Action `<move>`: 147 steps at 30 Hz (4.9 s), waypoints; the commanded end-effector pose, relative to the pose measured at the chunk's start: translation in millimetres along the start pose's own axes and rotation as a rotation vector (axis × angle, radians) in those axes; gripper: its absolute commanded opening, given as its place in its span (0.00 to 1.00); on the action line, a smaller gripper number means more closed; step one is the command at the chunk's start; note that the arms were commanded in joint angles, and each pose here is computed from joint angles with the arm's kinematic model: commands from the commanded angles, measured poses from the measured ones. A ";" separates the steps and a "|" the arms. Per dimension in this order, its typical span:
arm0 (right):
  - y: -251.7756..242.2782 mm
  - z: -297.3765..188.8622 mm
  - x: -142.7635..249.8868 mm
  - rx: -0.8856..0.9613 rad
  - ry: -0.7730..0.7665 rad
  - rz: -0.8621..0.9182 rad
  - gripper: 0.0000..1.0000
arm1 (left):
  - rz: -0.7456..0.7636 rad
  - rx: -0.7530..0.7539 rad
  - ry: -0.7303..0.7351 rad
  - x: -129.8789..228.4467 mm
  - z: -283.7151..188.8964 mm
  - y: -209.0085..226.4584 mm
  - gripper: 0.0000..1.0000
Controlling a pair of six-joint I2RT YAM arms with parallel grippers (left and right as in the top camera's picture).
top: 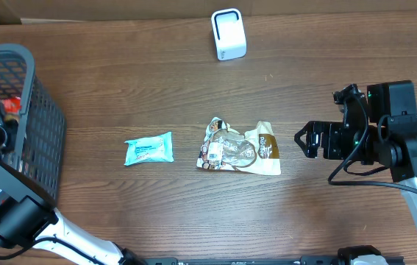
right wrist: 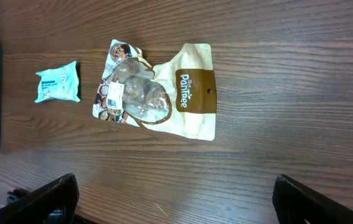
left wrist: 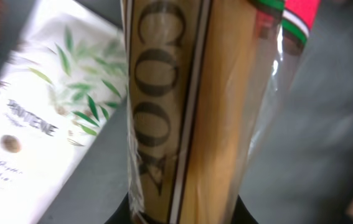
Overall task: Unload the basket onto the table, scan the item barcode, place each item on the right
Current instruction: 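Reach the left gripper into the basket and grasp the spaghetti package, then place the spaghetti package upright between the teal packet and pouch, then reach the left gripper into the basket and grasp the white Pantene tube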
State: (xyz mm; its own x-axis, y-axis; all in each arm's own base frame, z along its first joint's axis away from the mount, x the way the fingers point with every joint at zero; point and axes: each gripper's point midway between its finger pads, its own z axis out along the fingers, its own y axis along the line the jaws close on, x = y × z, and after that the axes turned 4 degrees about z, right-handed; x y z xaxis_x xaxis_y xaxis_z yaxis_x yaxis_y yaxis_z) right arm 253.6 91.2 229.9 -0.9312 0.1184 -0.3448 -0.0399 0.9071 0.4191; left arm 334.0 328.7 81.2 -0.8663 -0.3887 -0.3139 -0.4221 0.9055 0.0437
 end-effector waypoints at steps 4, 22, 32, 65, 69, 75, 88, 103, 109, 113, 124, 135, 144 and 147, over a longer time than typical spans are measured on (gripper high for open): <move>2.2 -2.2 -4.2 0.001 -0.016 -0.009 1.00 | -0.258 0.029 -0.433 -80.4 -164.1 -7.6 0.04; 3.0 -2.3 -7.5 -0.002 -0.029 -0.014 1.00 | -0.167 0.352 -0.968 -33.6 -426.1 -126.8 0.04; 3.0 -2.3 -7.4 -0.001 -0.029 -0.014 1.00 | 0.108 0.667 -0.406 32.5 -331.8 -296.8 0.04; 1.6 -2.2 -2.3 0.004 -0.008 -0.010 1.00 | 0.259 0.562 -0.285 16.7 -270.6 -404.1 0.87; 1.6 -2.2 -2.4 0.004 -0.009 -0.009 1.00 | 0.147 0.418 -0.486 -13.9 -341.8 -328.2 1.00; 1.7 -2.2 -2.6 0.004 -0.009 -0.010 1.00 | -0.091 0.134 -0.524 -14.6 -354.5 -205.5 1.00; 1.7 -2.2 -2.5 0.004 -0.009 -0.011 1.00 | -0.554 -0.192 -0.376 -0.4 -245.3 -6.5 1.00; -1.5 -2.2 -3.2 0.022 -0.013 -0.032 1.00 | 0.241 -0.415 -0.215 31.4 -79.9 7.5 1.00; -1.4 -2.2 -3.1 0.022 -0.012 -0.031 1.00 | 0.265 -0.299 -0.206 36.9 -48.9 13.4 1.00; -1.5 -2.2 -3.2 0.022 -0.013 -0.028 1.00 | 0.229 -0.283 -0.143 51.3 -22.3 29.0 1.00; -1.2 -2.2 -3.3 0.021 -0.013 -0.023 1.00 | 0.274 -0.373 -0.059 61.8 7.8 59.6 1.00; -1.0 -2.2 -4.1 0.020 -0.017 -0.006 1.00 | 0.321 -0.415 -0.067 62.7 6.6 83.6 1.00; -1.2 -2.2 -3.3 0.020 -0.014 -0.005 1.00 | 0.111 -0.307 -0.112 85.4 24.2 103.7 0.93; 0.3 -2.2 -2.8 0.012 -0.011 -0.002 1.00 | 0.046 -0.181 -0.115 90.9 44.6 82.2 0.80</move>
State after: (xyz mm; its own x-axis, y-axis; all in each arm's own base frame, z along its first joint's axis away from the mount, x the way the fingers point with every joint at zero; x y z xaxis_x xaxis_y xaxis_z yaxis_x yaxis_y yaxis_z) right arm 253.7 88.5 227.6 -0.9329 0.1203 -0.3395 -0.0295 0.9138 0.4050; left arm 216.4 398.5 48.2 -0.8923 -0.2429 -0.3805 -0.3976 0.8220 0.4077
